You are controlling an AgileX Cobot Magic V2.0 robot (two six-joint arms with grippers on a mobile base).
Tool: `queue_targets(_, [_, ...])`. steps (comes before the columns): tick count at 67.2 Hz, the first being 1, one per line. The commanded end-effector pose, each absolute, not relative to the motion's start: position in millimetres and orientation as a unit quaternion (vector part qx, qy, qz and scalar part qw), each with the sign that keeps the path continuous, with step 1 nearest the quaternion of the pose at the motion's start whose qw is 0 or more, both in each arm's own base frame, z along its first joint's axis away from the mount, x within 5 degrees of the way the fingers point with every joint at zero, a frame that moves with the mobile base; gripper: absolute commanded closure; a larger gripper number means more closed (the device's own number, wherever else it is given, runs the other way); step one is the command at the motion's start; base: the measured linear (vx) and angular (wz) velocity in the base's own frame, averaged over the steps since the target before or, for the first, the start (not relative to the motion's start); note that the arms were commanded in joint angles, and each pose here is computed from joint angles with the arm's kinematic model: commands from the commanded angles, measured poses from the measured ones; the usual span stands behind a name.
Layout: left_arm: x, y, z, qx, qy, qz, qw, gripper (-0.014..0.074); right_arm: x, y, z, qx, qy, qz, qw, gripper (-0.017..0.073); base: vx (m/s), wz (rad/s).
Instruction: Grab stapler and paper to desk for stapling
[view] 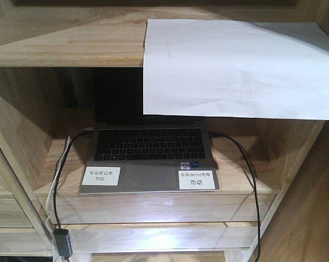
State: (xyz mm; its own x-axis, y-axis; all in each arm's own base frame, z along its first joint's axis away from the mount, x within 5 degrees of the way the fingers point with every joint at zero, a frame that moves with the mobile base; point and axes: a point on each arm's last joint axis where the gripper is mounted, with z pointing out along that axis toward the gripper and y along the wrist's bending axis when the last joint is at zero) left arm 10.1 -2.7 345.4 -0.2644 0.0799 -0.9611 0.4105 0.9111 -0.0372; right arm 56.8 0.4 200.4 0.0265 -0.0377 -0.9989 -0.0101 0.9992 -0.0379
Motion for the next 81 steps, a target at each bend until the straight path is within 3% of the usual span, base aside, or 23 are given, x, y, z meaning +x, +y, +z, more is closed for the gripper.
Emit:
queue_targets(1, [6.2,-1.3,357.4,0.146,0.719,-0.167,0.659,0.0601,55.2,1.0,206.6,-0.019,0.667,-0.009,0.745,0.0568,0.0,0.0])
queue_targets(81, [0.8,1.4,353.0,0.144,0.712,-0.168,0.666,0.0601,55.3,1.0,206.8,-0.019,0.667,-0.009,0.745,0.0568,0.0,0.0])
